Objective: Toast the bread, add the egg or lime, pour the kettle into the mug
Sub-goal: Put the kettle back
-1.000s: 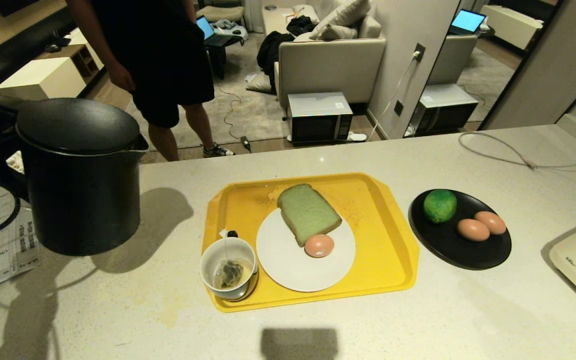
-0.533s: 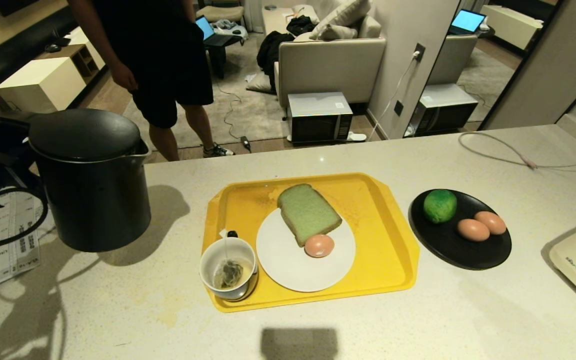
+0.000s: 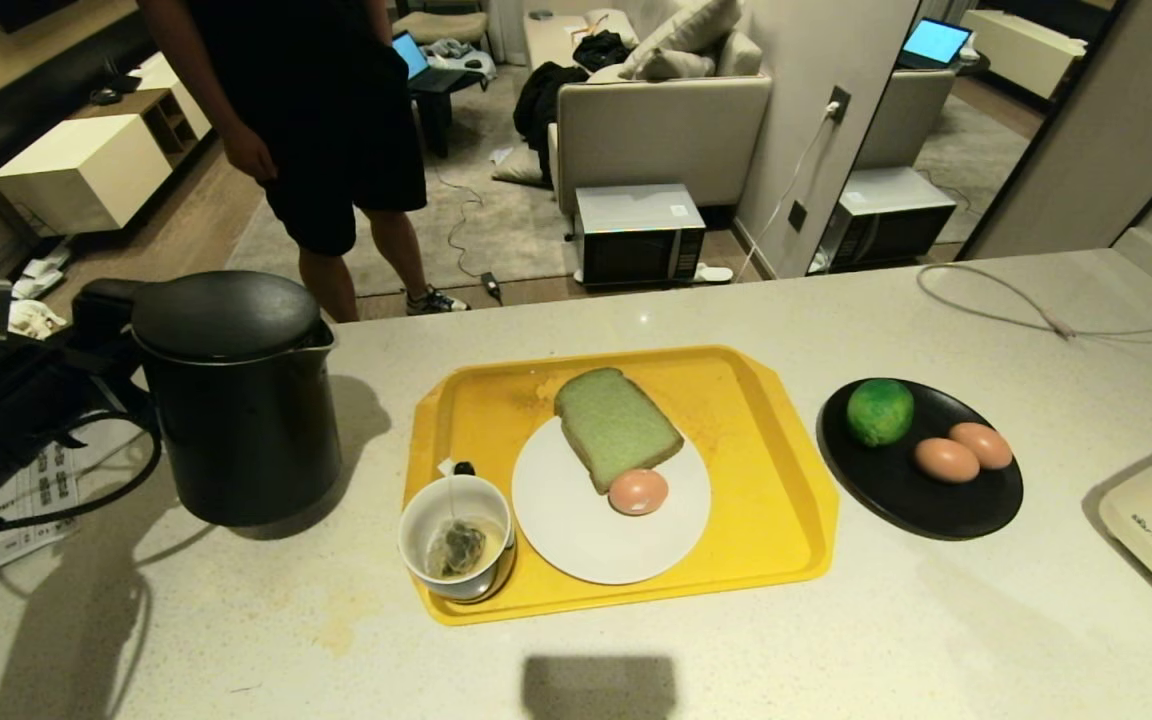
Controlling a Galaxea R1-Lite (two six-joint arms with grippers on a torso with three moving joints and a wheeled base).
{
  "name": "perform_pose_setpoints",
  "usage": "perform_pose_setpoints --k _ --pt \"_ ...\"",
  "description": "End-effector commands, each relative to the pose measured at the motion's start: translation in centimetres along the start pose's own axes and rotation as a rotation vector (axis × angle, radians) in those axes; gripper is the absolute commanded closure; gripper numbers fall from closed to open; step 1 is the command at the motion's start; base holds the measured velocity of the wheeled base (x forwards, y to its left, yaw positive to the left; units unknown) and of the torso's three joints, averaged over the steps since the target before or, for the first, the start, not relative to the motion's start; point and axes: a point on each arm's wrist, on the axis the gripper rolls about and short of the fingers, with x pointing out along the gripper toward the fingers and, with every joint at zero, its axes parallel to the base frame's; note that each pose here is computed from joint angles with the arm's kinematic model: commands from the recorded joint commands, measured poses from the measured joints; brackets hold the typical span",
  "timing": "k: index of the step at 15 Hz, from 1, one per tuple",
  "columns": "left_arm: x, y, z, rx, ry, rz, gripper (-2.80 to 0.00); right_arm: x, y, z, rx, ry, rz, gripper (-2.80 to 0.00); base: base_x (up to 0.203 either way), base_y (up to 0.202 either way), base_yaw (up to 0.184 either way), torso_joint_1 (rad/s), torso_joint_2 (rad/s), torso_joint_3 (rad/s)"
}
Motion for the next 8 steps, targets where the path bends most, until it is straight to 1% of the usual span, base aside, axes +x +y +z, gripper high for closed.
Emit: perform_pose_setpoints --k 1,4,8 --pt "0.6 -0.4 -1.6 -0.022 0.028 -0.022 0.0 0.0 0.0 0.0 0.0 0.002 0.0 0.0 0.0 0.0 0.0 0.0 0.0 0.0" --pt "1.3 -0.5 -2.6 -0.034 0.041 -0.036 0.0 0.0 0.0 0.0 0.0 0.002 0.0 0.0 0.0 0.0 0.0 0.0 0.0 0.0" --pt "2.6 0.3 -3.3 -0.03 0.027 -0.037 0.0 0.0 0.0 0.0 0.0 0.002 0.0 0.0 0.0 0.0 0.0 0.0 0.0 0.0"
